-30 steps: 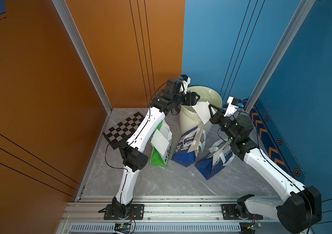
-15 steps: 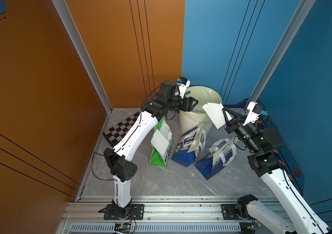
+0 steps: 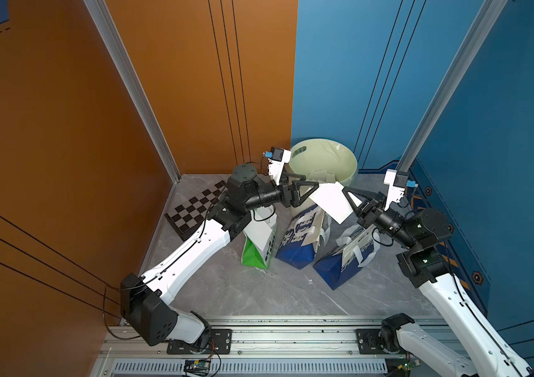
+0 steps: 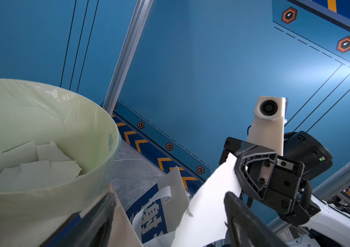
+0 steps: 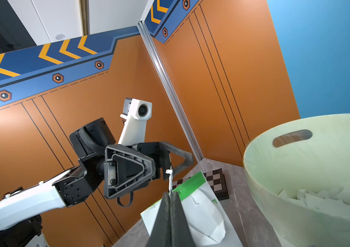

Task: Shred takeout receipts and throw away
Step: Shred the takeout receipt.

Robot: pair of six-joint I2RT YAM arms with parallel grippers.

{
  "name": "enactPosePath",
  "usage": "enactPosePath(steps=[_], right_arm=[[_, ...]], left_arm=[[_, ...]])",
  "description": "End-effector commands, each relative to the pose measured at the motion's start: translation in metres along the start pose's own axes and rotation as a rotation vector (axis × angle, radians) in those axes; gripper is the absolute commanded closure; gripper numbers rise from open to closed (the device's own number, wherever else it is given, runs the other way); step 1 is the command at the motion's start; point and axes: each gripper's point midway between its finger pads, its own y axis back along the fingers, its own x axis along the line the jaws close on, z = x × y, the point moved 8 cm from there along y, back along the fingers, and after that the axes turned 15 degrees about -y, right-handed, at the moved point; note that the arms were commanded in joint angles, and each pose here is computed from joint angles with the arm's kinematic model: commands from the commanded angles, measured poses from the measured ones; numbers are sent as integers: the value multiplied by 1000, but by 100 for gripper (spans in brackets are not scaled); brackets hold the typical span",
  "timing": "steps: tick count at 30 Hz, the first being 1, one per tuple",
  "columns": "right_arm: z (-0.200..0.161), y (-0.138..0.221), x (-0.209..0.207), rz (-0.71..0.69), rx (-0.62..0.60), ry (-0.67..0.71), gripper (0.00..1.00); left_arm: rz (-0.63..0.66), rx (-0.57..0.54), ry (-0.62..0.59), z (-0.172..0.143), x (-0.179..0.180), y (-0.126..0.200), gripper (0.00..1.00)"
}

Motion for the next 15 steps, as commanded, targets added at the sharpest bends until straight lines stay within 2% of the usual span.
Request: enactPosePath(steps=[1,3,8,12,15], right_arm=[[2,-3,12,101,-9,-25,100],[2,-6,11,101,-12,-32,100],[-2,-10,9,101,0,-35,100],[-6,-10,6,76,19,-28,100],[-9,-10,6,70,27,-26,100]], left_arm=[[-110,-50,13,7,-17,0,21],[-138,-56,18,7,-20,-1,28],[-155,-64,30,6,-22,-4,57],[-174,-72,33,6,-24,-8,72],[-184,-70,29,7,-25,-11,89]])
